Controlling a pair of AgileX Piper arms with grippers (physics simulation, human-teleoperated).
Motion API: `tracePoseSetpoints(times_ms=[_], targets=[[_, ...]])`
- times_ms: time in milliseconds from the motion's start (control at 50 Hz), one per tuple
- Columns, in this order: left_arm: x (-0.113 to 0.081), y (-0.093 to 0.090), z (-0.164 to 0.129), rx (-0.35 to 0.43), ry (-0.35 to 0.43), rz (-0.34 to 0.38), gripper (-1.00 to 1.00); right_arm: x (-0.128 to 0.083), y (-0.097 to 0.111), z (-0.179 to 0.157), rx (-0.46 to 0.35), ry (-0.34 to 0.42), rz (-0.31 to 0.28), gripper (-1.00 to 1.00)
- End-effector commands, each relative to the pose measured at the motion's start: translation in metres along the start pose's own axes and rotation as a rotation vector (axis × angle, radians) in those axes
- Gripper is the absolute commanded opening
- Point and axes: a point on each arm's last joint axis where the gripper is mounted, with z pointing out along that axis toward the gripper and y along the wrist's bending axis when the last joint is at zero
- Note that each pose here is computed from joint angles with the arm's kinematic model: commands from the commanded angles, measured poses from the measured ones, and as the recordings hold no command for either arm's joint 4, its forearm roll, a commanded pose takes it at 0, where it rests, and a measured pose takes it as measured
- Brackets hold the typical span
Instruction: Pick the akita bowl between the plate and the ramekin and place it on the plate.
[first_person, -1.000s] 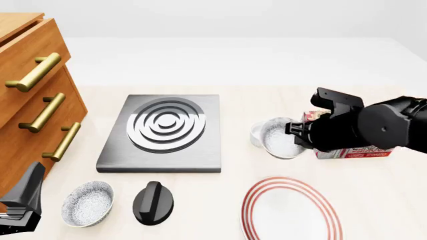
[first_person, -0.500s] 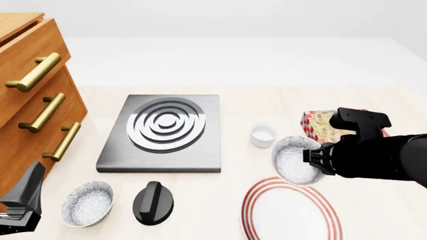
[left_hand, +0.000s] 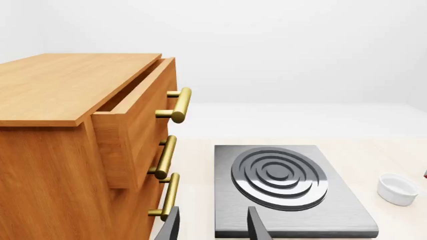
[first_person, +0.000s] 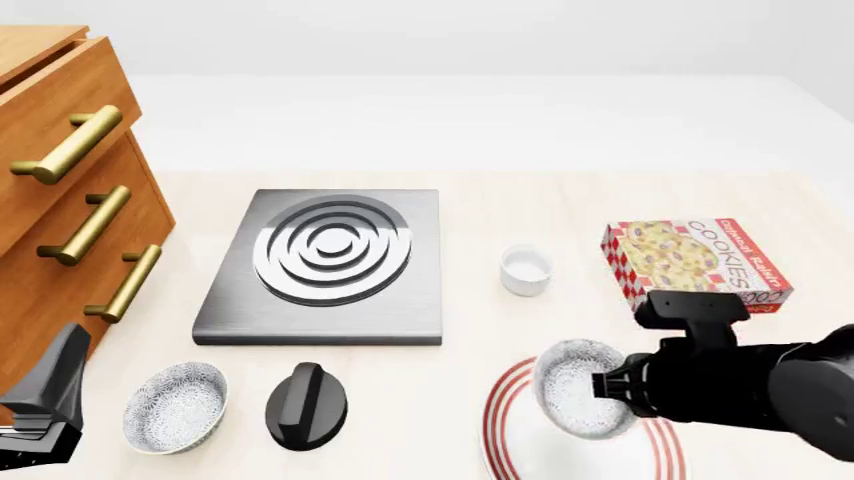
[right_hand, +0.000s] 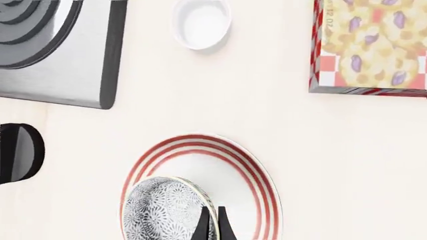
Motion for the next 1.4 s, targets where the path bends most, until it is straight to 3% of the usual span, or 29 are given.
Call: tracePoseSetpoints(times_ms=[20,380,400,480,640,760,860,960,1040,1080,1100,1120,1140,1160,1220,1240,1260,1280,1320,1360,1380,1400], targets=[[0.0,0.0,0.0,0.0,0.0,0.0,1.0,0.017,0.009,0.027,-0.018,0.068,0.018,-1.0],[0.0,0.0,0.0,0.0,0.0,0.0,1.0,0.027,0.007,0.035,-0.014,0.086,0.027,-1.0],[0.0,0.0,0.0,0.0,0.0,0.0,1.0,0.007,-0.013,-0.009,0.015,-0.054,0.017,1.0],[0.0,0.0,0.0,0.0,0.0,0.0,1.0,0.0,-0.02,-0.035,0.037,-0.122,0.004,1.0],[0.0,0.0,0.0,0.0,0.0,0.0,1.0,-0.004,-0.019,-0.036,0.035,-0.131,-0.004,1.0],[0.0,0.0,0.0,0.0,0.0,0.0,1.0,-0.015,-0.023,-0.064,0.054,-0.197,0.014,1.0],[0.0,0.0,0.0,0.0,0.0,0.0,1.0,-0.027,-0.03,-0.111,0.101,-0.316,0.029,1.0],[0.0,0.0,0.0,0.0,0.0,0.0,1.0,-0.035,-0.027,-0.133,0.098,-0.364,0.052,1.0],[0.0,0.0,0.0,0.0,0.0,0.0,1.0,-0.037,-0.026,-0.168,0.114,-0.454,0.062,1.0],[0.0,0.0,0.0,0.0,0.0,0.0,1.0,-0.034,-0.025,-0.195,0.139,-0.546,0.032,1.0],[0.0,0.0,0.0,0.0,0.0,0.0,1.0,-0.032,-0.023,-0.213,0.16,-0.614,-0.012,1.0],[0.0,0.0,0.0,0.0,0.0,0.0,1.0,-0.031,-0.023,-0.213,0.16,-0.614,-0.012,1.0],[0.0,0.0,0.0,0.0,0.0,0.0,1.0,-0.027,-0.02,-0.234,0.181,-0.697,-0.038,1.0],[0.0,0.0,0.0,0.0,0.0,0.0,1.0,-0.019,-0.016,-0.257,0.185,-0.794,-0.034,1.0],[0.0,0.0,0.0,0.0,0.0,0.0,1.0,-0.001,-0.008,-0.298,0.207,-0.968,-0.04,1.0],[0.0,0.0,0.0,0.0,0.0,0.0,1.0,-0.001,-0.008,-0.298,0.207,-0.968,-0.04,1.0],[0.0,0.0,0.0,0.0,0.0,0.0,1.0,0.027,0.002,-0.329,0.284,-1.127,-0.09,1.0],[0.0,0.0,0.0,0.0,0.0,0.0,1.0,0.027,0.002,-0.329,0.284,-1.127,-0.09,1.0],[0.0,0.0,0.0,0.0,0.0,0.0,1.0,0.05,0.01,-0.346,0.327,-1.234,-0.12,1.0],[0.0,0.0,0.0,0.0,0.0,0.0,1.0,0.095,0.027,-0.371,0.418,-1.431,-0.173,1.0],[0.0,0.0,0.0,0.0,0.0,0.0,1.0,0.124,0.053,-0.384,0.491,-1.595,-0.124,1.0],[0.0,0.0,0.0,0.0,0.0,0.0,1.0,0.124,0.053,-0.384,0.491,-1.595,-0.124,1.0]])
